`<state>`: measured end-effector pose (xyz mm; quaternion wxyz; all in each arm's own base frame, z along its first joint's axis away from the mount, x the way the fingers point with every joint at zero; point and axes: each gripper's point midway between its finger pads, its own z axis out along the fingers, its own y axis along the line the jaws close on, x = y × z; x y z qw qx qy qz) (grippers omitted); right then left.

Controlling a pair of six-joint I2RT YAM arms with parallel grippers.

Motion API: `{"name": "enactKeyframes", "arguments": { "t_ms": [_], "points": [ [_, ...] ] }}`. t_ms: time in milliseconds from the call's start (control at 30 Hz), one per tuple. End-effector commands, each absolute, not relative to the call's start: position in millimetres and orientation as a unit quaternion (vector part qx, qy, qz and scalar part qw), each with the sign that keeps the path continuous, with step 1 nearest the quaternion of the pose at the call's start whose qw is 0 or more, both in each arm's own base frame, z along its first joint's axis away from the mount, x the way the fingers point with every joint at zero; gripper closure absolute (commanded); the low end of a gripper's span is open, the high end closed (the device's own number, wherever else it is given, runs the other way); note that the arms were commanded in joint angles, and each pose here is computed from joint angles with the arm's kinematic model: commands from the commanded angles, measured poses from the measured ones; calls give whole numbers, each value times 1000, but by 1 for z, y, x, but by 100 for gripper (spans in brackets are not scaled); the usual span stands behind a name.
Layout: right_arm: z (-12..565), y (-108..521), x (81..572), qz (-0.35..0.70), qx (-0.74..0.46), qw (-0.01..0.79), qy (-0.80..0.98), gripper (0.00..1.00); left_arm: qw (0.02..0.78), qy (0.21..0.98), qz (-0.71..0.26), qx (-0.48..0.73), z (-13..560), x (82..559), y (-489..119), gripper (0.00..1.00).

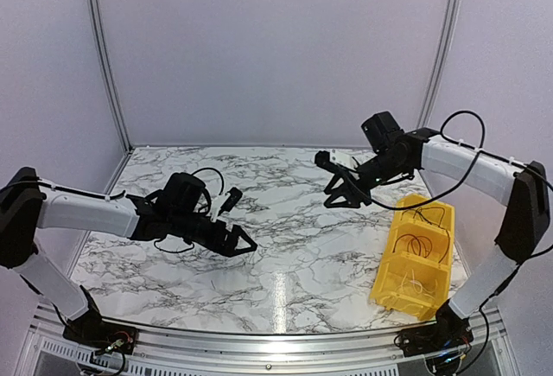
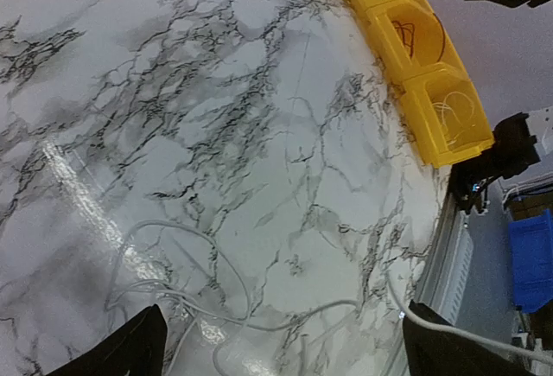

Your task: Untangle the cables

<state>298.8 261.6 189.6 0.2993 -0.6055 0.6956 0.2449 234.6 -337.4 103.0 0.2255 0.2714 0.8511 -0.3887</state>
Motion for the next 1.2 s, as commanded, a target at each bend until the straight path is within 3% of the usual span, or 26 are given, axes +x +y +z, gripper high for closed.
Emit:
{"name": "enactKeyframes", "arguments": {
  "t_ms": [0, 400, 600, 867, 1167],
  "points": [
    [203, 329, 296, 311, -597, 335, 659, 56, 227, 790, -514, 243, 156, 239, -369, 1],
    [137, 395, 267, 409, -575, 251, 663, 50, 205, 804, -508, 231, 138, 233, -364, 1],
    [165, 390, 269, 389, -585, 282, 653, 54, 209, 814, -494, 221, 128, 237, -360, 1],
    [225, 386, 232, 404, -631, 328, 575, 54, 205, 819, -489, 220, 122, 239, -362, 1],
    [216, 420, 220, 423, -649, 284, 564, 55, 200, 821, -485, 228, 117, 237, -362, 1]
  ]
}}
